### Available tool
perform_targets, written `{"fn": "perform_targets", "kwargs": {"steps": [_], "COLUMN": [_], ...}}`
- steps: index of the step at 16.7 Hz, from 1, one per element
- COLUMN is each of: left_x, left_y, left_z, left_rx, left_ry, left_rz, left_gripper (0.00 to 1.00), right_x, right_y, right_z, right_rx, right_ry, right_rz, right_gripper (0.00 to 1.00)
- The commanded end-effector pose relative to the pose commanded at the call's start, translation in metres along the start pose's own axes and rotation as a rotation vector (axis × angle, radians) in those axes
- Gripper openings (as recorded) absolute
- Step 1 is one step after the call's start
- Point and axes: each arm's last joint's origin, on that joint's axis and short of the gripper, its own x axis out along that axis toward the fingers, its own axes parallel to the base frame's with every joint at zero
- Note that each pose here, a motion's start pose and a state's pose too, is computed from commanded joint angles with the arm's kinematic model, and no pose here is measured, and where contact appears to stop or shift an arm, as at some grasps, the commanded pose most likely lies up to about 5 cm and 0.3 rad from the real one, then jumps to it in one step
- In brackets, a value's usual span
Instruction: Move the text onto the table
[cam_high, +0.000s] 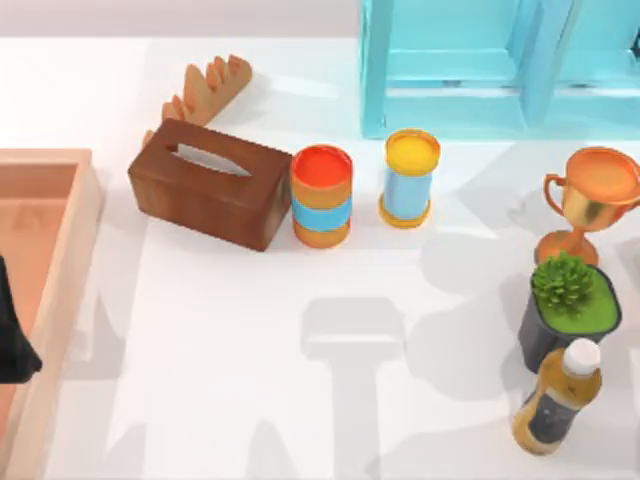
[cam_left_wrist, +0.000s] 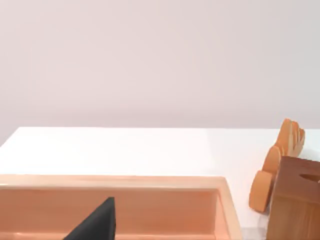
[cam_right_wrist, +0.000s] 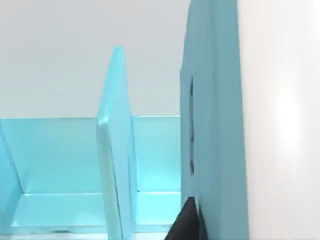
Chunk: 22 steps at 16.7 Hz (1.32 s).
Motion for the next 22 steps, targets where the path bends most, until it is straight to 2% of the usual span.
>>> {"fn": "perform_targets", "kwargs": {"steps": [2,8,12,15,18,22], "left_x": [0.0,0.0,0.0,0.0,0.0,0.0], "left_y": [0.0,0.0,0.0,0.0,0.0,0.0], "left_z": [0.0,0.0,0.0,0.0,0.0,0.0], "left_rx": [0.0,0.0,0.0,0.0,0.0,0.0], "left_ry": [0.0,0.0,0.0,0.0,0.0,0.0], "left_rz": [0.0,0.0,0.0,0.0,0.0,0.0], "left_gripper": [1.0,1.0,1.0,1.0,1.0,1.0], "right_x": [-0.008,-0.004,0.016,0.035,0.042,0.015], "right_y": [-0.002,0.001,0.037,0.097,0.184,0.318], "right_z": [0.0,-0.002,0.006,0.019,0.027,0.007], "right_rx": [0.002,0.002,-0.063,-0.169,-0.307,-0.555], "right_ry": [0.005,0.014,0.048,0.072,0.101,0.178], "right_rz": [-0.017,-0.012,-0.011,-0.01,0.001,0.03], "right_gripper": [0.0,0.0,0.0,0.0,0.0,0.0]}}
